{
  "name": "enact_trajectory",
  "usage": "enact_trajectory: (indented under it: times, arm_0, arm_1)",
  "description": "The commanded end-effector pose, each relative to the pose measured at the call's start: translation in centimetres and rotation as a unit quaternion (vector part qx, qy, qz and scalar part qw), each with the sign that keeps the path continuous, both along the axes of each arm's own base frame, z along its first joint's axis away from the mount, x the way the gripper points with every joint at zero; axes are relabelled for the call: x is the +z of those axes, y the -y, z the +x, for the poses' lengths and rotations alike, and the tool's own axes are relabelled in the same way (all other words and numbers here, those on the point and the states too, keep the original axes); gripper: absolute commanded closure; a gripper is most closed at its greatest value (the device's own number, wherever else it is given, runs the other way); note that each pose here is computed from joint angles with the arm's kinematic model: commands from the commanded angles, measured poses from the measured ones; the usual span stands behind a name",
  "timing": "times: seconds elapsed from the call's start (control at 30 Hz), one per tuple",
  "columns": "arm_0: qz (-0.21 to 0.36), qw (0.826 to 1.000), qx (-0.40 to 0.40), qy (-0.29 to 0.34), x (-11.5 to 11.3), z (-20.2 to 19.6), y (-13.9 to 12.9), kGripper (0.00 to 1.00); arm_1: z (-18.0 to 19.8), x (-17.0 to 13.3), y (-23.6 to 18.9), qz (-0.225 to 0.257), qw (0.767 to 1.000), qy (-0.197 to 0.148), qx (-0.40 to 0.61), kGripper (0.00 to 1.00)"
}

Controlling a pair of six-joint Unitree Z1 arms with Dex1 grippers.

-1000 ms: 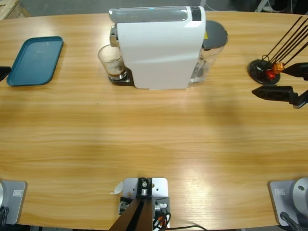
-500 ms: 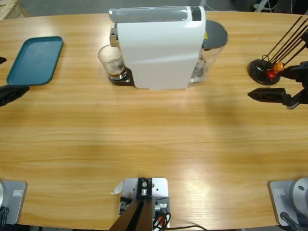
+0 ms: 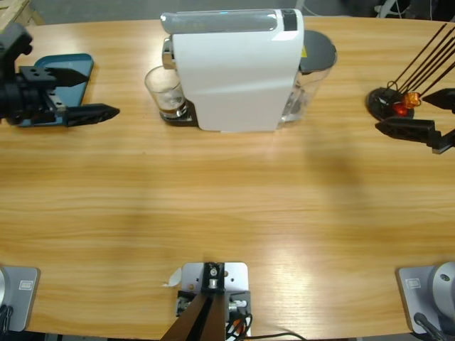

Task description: Pour coffee

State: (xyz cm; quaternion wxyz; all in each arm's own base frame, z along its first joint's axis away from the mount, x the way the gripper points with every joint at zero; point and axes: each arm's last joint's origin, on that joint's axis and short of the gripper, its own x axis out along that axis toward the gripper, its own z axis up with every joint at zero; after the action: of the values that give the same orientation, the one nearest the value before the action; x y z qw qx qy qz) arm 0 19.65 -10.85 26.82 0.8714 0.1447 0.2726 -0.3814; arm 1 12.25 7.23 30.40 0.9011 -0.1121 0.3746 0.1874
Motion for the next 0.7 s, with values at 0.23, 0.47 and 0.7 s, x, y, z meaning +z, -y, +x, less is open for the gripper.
enact_trajectory:
  times: [0.23, 0.47, 0.7]
  arm_0:
    - [0.005, 0.994, -0.107, 0.005, -3.3, 7.6, 2.6, 0.0]
    - [-0.001, 0.992, -0.124, -0.011, -4.5, 8.3, 2.7, 0.004]
    - [-0.015, 0.991, -0.132, -0.007, -5.5, 10.1, 3.3, 0.004]
  arm_1:
    - [0.3, -1.5, 0.0, -0.002, 1.0, -0.011, -0.017, 0.0]
    - [0.7, -1.8, -0.3, -0.005, 1.0, -0.02, -0.011, 0.0]
    - [1.0, -2.0, -0.5, -0.008, 1.0, -0.025, -0.01, 0.0]
